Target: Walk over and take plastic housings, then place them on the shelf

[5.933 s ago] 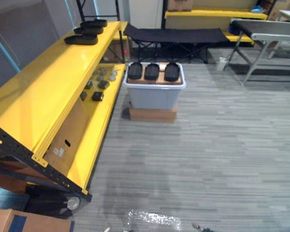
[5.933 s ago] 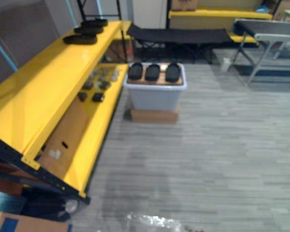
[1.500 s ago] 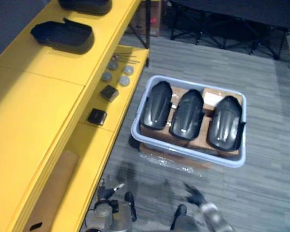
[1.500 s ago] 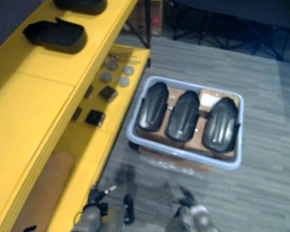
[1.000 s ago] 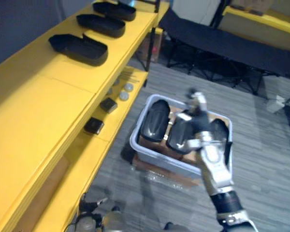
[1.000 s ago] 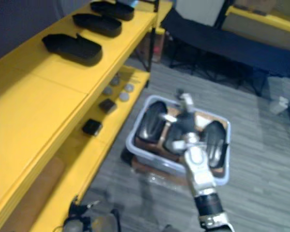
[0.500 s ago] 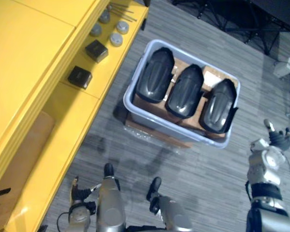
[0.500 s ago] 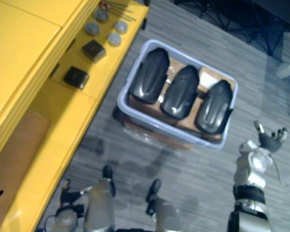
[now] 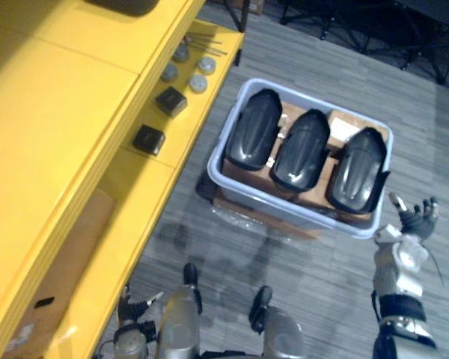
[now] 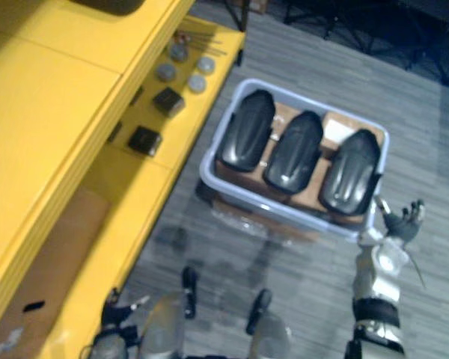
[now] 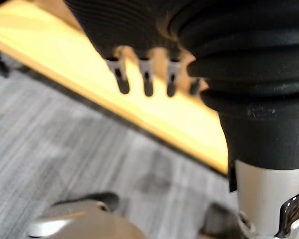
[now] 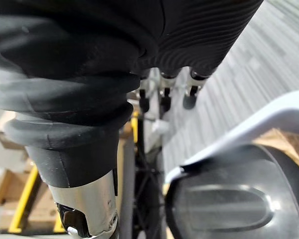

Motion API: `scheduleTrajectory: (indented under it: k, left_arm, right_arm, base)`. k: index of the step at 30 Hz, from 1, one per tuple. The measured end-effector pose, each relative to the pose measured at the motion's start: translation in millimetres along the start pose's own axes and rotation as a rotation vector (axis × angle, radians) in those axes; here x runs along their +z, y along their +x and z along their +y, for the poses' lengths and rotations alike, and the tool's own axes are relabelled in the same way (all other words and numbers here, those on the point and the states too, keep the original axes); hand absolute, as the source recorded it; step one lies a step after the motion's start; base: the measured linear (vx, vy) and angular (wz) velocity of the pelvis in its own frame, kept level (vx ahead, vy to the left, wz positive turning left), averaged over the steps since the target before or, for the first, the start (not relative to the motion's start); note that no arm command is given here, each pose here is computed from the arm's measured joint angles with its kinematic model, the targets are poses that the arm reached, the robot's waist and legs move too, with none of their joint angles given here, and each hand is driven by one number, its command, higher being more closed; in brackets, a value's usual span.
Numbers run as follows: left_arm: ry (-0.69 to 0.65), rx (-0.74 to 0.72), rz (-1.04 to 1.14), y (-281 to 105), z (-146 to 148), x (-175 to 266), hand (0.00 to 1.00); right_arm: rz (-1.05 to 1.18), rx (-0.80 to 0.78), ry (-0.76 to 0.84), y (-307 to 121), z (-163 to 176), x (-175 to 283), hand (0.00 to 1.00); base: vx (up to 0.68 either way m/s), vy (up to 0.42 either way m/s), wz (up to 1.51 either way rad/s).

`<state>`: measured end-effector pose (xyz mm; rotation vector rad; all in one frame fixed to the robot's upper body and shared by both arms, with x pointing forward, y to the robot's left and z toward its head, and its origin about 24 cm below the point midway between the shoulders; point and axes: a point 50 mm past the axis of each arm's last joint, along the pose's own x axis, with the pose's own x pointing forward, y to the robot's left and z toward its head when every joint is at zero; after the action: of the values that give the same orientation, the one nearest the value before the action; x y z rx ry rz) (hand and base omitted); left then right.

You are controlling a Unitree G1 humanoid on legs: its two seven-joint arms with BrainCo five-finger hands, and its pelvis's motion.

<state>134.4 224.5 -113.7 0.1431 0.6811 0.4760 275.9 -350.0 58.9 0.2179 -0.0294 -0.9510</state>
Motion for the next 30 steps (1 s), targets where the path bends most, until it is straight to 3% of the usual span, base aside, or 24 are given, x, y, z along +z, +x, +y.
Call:
scheduleTrajectory:
  k: [4, 9, 15, 20, 30]
  left_arm:
    - [-0.015, 0.003, 0.069, -2, 2, -15, 0.00]
    - [-0.010, -0.032, 0.132, -8, -3, -29, 0.00]
    - [0.001, -0.078, 0.141, -11, -12, -32, 0.00]
    - [0.006, -0.110, 0.131, -10, -22, -28, 0.00]
    - [-0.039, -0.158, 0.148, -11, -35, -25, 0.00]
  right_arm:
    - [-0.045, -0.215, -0.025, 27, -26, 29, 0.00]
    - [-0.038, -0.270, -0.034, 46, -27, 57, 0.00]
    - [0.033, -0.283, -0.055, 53, -24, 59, 0.00]
    - [-0.051, -0.248, -0.090, 65, -10, 105, 0.00]
    - [-0.137, -0.205, -0.178, 70, 7, 145, 0.00]
  base:
    - [-0.03, 0.025, 0.00]
    - [-0.04, 0.007, 0.00]
    - [0.00, -0.001, 0.01]
    - [0.00, 0.014, 0.07]
    - [0.00, 0.003, 0.10]
